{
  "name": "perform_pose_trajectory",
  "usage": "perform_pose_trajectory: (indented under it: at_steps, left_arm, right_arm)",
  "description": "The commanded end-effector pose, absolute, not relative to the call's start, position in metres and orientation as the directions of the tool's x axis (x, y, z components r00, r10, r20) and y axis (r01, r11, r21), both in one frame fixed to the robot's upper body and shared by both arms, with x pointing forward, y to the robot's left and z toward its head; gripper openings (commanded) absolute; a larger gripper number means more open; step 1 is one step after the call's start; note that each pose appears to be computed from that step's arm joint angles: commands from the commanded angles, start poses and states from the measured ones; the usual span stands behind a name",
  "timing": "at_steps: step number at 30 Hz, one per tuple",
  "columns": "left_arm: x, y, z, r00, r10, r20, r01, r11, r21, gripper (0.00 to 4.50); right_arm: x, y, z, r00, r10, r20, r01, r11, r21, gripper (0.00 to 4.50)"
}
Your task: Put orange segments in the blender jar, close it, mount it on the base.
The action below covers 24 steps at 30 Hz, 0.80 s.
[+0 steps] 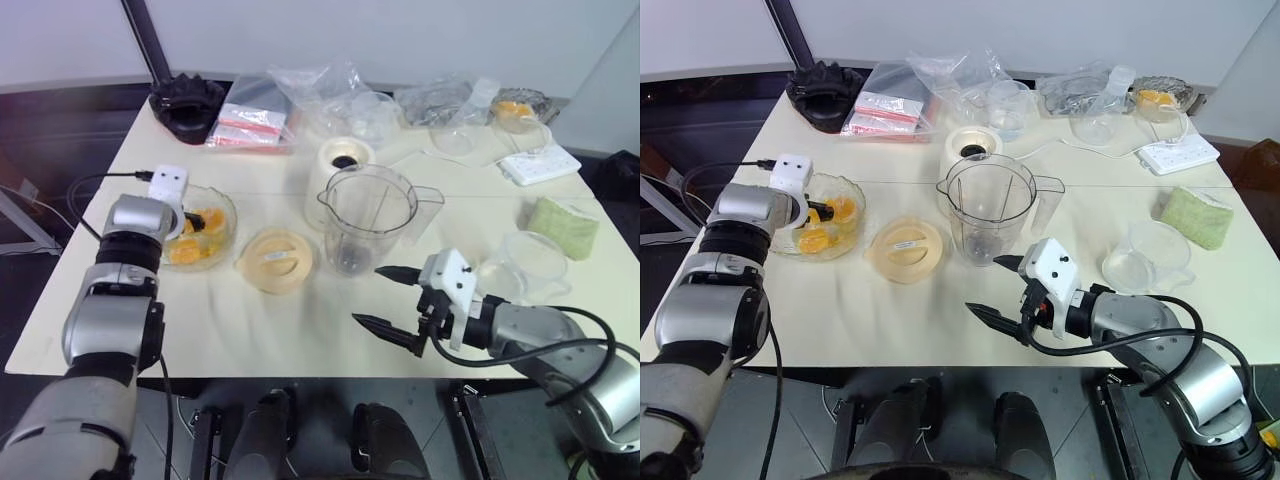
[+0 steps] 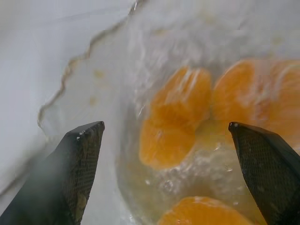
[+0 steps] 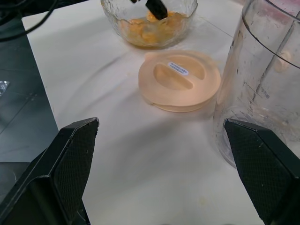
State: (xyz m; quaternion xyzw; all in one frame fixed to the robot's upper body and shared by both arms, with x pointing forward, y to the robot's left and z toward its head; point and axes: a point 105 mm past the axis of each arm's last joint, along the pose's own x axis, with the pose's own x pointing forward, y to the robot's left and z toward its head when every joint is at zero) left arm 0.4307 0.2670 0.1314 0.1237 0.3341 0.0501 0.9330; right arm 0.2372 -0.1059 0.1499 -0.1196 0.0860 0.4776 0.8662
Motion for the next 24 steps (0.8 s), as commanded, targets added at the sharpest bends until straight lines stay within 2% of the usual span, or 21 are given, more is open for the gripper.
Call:
perform_pose_trajectory:
  at_steps: [1, 7, 13, 24]
  left_arm:
    - [0.434, 0.264, 0.144, 0.797, 0.183, -0.576, -0.02, 0.961, 0.277, 4.42]
    - [0.439, 0.267, 0.133, 0.793, 0.196, -0.577, -0.005, 0.949, 0.316, 4.42]
    - [0.44, 0.269, 0.135, 0.79, 0.189, -0.583, 0.028, 0.939, 0.342, 4.42]
    - [0.428, 0.275, 0.165, 0.776, 0.2, -0.598, 0.042, 0.93, 0.366, 4.42]
  right_arm:
    - [0.235, -0.101, 0.16, 0.528, 0.82, -0.221, -0.849, 0.503, -0.162, 4.5]
    - [0.238, -0.102, 0.16, 0.532, 0.818, -0.221, -0.847, 0.505, -0.167, 4.5]
    - [0.236, -0.104, 0.157, 0.545, 0.808, -0.225, -0.838, 0.519, -0.166, 4.5]
    - [0.235, -0.104, 0.151, 0.562, 0.795, -0.228, -0.827, 0.541, -0.152, 4.5]
